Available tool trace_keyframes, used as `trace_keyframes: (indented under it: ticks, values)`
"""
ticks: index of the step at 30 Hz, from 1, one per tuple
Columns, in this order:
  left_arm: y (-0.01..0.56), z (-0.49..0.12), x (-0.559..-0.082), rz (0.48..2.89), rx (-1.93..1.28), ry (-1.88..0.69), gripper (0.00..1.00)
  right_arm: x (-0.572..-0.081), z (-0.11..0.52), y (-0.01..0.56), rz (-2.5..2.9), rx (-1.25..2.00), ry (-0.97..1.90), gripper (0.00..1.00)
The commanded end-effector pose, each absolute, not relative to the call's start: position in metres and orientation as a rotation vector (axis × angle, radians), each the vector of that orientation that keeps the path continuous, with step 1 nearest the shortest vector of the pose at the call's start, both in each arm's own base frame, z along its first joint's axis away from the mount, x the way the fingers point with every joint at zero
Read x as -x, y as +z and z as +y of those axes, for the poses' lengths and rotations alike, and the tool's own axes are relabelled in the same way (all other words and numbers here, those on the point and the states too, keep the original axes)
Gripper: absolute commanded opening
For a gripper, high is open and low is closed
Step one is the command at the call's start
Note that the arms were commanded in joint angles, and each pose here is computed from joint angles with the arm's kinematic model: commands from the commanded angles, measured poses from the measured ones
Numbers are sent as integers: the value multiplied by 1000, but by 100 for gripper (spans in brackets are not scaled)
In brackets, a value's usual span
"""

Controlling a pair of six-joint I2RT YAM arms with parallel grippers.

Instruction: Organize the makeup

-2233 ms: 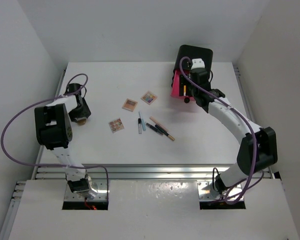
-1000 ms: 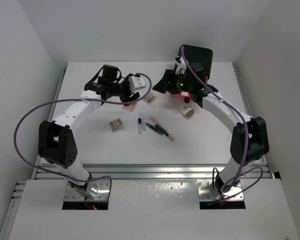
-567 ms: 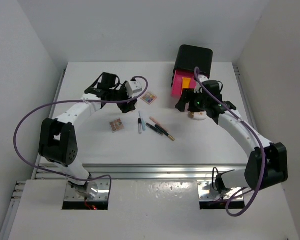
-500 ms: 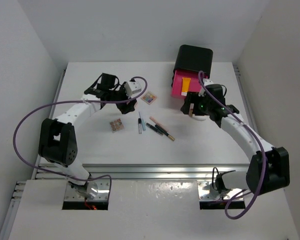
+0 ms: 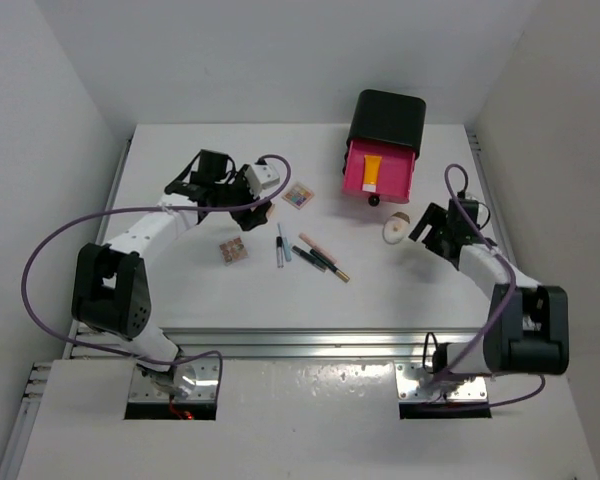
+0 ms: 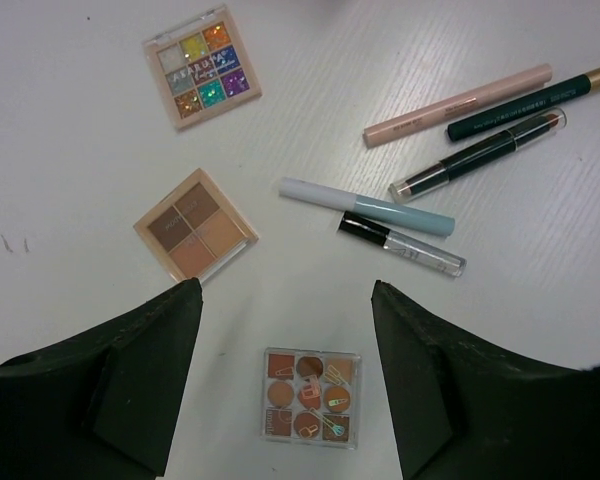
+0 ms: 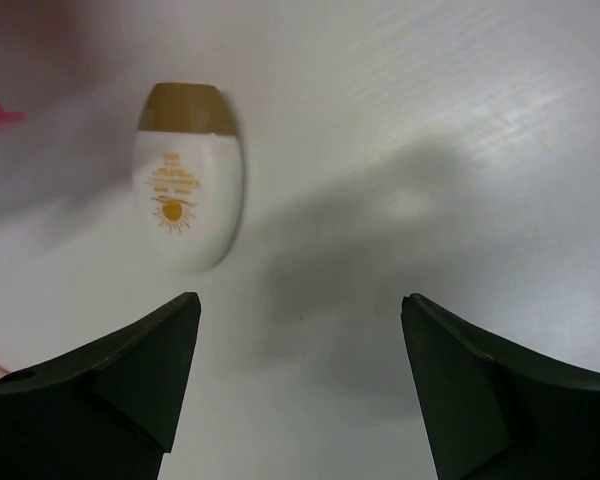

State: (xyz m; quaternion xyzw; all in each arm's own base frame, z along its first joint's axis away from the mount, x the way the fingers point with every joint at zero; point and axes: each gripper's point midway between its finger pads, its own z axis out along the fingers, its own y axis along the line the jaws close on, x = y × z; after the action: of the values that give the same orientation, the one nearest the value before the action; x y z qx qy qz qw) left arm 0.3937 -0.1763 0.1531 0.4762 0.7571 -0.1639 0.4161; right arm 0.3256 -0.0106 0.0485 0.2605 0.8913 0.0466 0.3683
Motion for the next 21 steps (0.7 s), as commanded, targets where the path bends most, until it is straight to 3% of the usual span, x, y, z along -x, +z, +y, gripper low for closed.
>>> trace_keyframes:
  ticks: [1, 7, 15, 18, 21]
  values:
    - [173, -172, -396, 1835, -1178, -367, 75, -372, 13, 72, 2231, -448, 432, 82]
    - [176, -170, -397, 1826, -1181, -347, 76, -375, 29, 38, 2328, -200, 406, 86]
    - [174, -166, -398, 1830, -1172, -342, 76, -380, 32, 36, 2314, -201, 175, 90]
    - [174, -166, -398, 1825, -1180, -336, 76, -380, 13, 35, 2339, -292, 46, 99]
    - [174, -166, -399, 1819, -1189, -331, 76, -381, 14, 33, 2384, -245, 40, 100]
